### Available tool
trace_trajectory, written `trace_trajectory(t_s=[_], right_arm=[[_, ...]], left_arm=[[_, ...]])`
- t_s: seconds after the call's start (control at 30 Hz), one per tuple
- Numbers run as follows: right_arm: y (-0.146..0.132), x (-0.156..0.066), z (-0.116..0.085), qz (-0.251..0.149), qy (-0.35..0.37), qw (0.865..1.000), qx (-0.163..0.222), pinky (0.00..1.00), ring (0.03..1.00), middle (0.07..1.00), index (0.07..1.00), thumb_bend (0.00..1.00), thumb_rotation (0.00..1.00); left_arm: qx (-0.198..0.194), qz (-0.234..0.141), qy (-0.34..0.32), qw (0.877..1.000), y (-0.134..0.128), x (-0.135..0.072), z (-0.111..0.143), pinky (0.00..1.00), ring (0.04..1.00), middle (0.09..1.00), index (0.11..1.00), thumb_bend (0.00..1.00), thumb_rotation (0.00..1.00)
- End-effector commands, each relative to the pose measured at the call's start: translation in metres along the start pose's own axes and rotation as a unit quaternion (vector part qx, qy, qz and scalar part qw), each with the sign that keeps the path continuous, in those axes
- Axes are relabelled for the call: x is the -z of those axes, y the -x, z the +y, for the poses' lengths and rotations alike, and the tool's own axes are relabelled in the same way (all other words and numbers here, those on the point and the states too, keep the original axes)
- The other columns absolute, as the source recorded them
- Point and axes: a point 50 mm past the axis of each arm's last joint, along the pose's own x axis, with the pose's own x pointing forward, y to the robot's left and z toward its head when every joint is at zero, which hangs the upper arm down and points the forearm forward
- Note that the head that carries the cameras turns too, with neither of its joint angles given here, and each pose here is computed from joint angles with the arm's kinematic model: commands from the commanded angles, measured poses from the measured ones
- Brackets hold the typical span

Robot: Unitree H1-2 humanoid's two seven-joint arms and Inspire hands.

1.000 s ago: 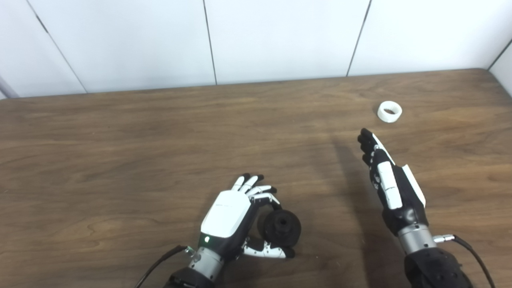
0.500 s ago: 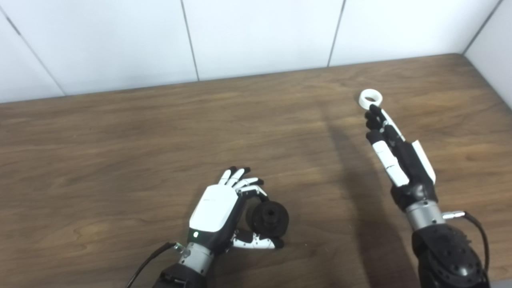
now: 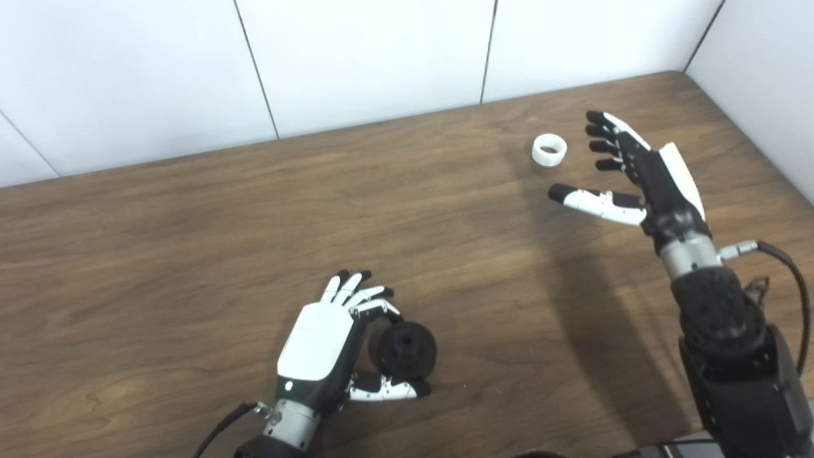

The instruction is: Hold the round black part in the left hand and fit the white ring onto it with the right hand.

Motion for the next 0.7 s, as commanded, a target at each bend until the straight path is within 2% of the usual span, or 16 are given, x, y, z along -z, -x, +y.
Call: trace_trajectory(t_s=[0.0,0.27,0.67], right_arm=[[-0.017,-0.011,-0.015,-0.025,0.034,0.999,0.020,0.79,0.849,0.868,0.854,0.80,0.40],[-0.055,-0.006,-0.015,-0.014,0.077,0.997,0.010,0.89,0.908,0.904,0.858,0.80,0.37],[-0.113,0.001,-0.013,0.016,0.124,0.992,-0.002,0.88,0.919,0.912,0.829,0.83,0.29]], left_arm=[[0.053,0.033,-0.029,0.998,0.017,0.016,-0.017,1.00,0.948,0.815,0.484,0.53,0.06],[0.053,0.034,-0.024,0.998,0.024,0.019,-0.024,1.00,0.949,0.822,0.482,0.53,0.06],[0.047,0.032,-0.028,0.998,0.030,0.021,-0.032,1.00,0.939,0.818,0.482,0.53,0.06]])
